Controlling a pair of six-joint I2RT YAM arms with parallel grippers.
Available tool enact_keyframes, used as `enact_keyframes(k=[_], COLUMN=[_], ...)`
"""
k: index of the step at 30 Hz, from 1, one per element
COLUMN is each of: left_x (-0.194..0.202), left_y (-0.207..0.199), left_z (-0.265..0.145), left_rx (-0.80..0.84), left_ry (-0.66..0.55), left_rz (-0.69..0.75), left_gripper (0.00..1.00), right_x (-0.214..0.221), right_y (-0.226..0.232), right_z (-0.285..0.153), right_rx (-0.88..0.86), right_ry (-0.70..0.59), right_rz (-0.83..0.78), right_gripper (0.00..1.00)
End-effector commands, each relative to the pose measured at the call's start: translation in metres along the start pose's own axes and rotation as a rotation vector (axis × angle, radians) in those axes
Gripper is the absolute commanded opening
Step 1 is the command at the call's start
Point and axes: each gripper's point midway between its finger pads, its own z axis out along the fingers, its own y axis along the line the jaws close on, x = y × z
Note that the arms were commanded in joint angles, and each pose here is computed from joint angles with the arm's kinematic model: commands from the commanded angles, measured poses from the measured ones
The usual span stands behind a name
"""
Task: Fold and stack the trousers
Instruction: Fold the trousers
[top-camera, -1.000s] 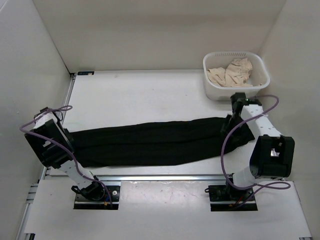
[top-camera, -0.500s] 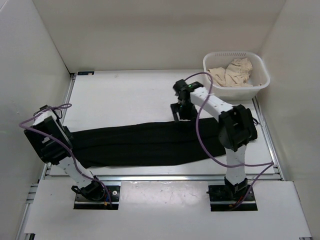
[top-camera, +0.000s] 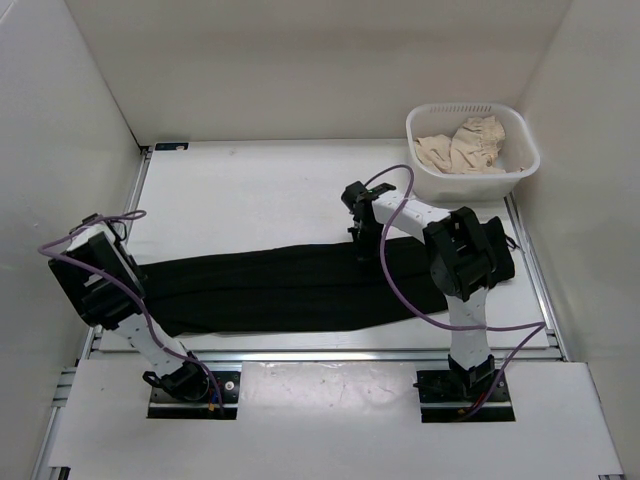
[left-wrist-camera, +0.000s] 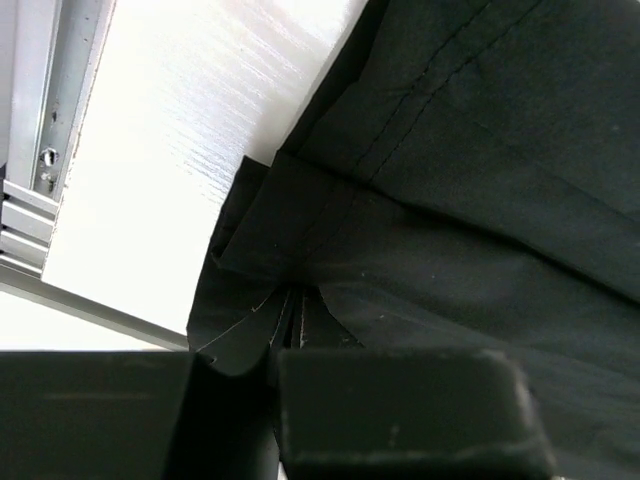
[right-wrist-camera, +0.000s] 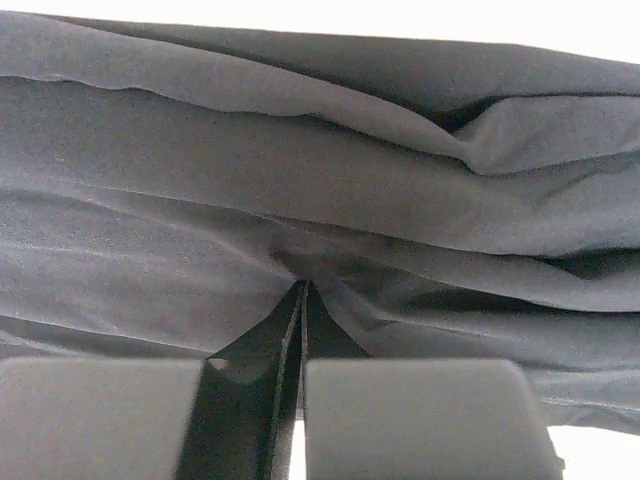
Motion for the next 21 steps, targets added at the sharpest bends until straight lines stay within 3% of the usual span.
enact_keyframes(k=[1, 8, 9, 10, 11, 15, 21], left_x=[-0.023, -0.039, -0.039, -0.039, -0.038, -0.040, -0.053], left_y=[0.003, 0.007, 0.007, 0.007, 0.006, 0.007, -0.002], left_z=[-0.028, -0.051, -0.051, -0.051, -0.048, -0.029, -0.009], left_rx=[0.006, 0.006, 0.006, 0.006, 0.006, 0.036, 0.094], left_ry=[-0.129, -0.217, -0.217, -0.217, -0.207, -0.143, -0.140], left_rz=[-0.019, -0.032, -0.032, -0.032, -0.030, -0.048, -0.055], left_gripper=[0.14, 0.17, 0.42, 0.53, 0.59, 0.60, 0.61], right_x=[-0.008, -0.023, -0.026, -0.025, -0.028, -0.023, -0.017], right_y=[0.010, -0.004, -0.003, -0.002, 0.001, 0.001, -0.001], right_z=[-0.006, -0.033, -0.036, -0.036, -0.039, -0.031, -0.027], right_rx=[-0.039, -0.046, -0.050, -0.058, -0.070, -0.069, -0.065], right_ry=[-0.049, -0.140, -0.150, -0.147, -0.154, -0.121, -0.108], right_rz=[0.016, 0.054, 0.054, 0.053, 0.052, 0.042, 0.043], right_gripper=[0.00, 0.00, 0.00, 0.00, 0.00, 0.18, 0.38])
